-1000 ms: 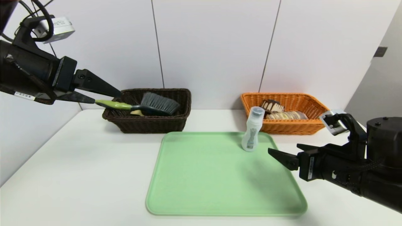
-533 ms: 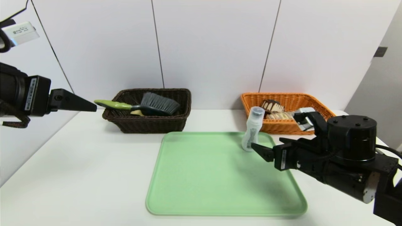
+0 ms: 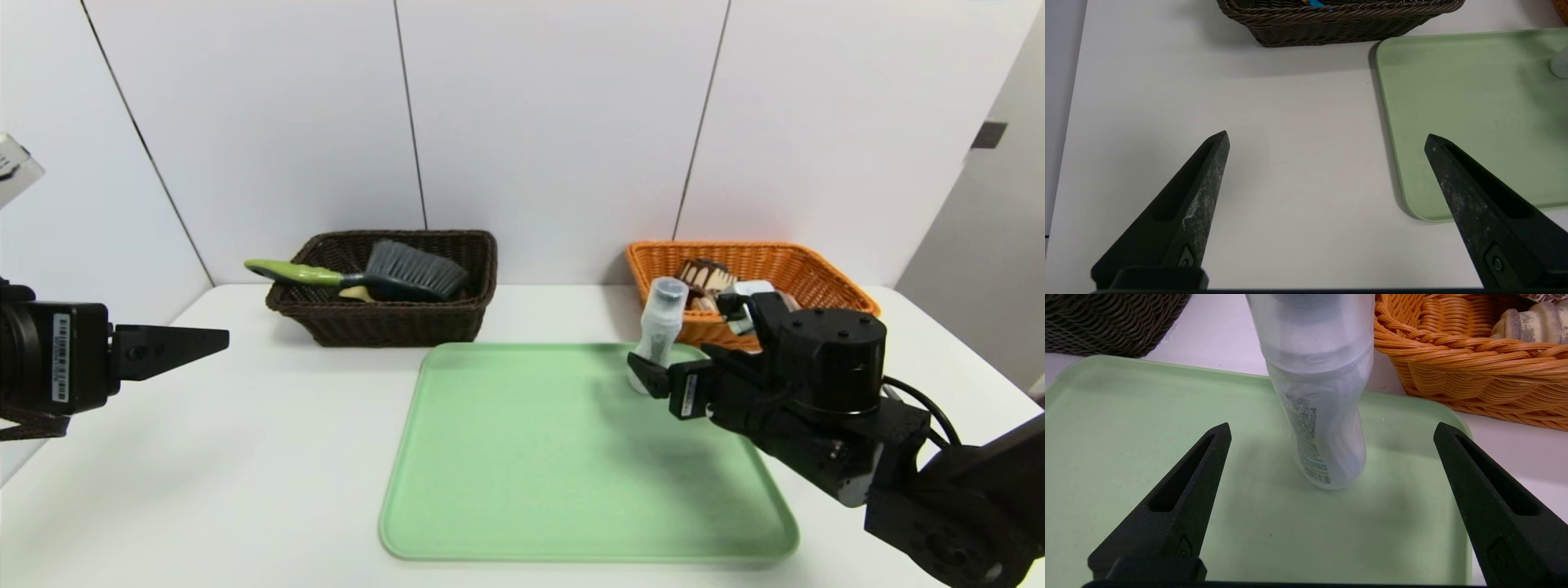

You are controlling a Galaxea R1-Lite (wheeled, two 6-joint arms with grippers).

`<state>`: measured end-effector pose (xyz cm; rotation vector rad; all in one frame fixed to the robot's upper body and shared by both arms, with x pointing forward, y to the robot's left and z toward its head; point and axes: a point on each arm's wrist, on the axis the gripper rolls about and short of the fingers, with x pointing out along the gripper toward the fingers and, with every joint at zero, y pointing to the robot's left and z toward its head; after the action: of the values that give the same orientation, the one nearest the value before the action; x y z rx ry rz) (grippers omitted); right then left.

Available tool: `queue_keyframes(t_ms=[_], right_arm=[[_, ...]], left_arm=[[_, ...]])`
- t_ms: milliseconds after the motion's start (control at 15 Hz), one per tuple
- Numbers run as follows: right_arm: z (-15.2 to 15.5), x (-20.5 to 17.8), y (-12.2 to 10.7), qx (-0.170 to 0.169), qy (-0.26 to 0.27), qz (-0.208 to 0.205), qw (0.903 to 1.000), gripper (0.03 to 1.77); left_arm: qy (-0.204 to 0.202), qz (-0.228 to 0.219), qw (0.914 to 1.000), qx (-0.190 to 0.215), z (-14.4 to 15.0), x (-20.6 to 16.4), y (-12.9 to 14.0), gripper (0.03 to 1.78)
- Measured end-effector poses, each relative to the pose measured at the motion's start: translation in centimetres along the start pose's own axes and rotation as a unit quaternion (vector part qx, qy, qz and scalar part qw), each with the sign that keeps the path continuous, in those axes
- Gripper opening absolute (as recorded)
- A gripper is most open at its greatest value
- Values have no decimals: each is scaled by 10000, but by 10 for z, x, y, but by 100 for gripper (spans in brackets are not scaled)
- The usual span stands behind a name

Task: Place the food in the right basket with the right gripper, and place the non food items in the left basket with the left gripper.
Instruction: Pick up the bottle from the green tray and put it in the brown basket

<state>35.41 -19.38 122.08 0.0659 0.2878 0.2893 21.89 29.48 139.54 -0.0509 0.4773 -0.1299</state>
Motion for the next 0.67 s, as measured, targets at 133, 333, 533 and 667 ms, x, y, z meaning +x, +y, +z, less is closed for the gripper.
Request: queue_keyframes(t_ms=[133, 333, 533, 667], right_arm=[[-1, 4, 1, 5, 19, -5, 10000, 171], [0, 10, 2, 27, -21, -5, 10000, 171], [0, 18, 3, 66, -198, 1, 9998, 171], [-2, 24, 4, 74, -213, -49, 9997, 171]], left_arm=[[-4, -23, 10000, -82, -2, -2, 0, 169], [-16, -53, 10000, -82, -4, -4, 0, 169], [-42, -66, 9999, -88, -5, -7, 0, 169], [-63, -70, 9999, -93, -5, -8, 1, 169]])
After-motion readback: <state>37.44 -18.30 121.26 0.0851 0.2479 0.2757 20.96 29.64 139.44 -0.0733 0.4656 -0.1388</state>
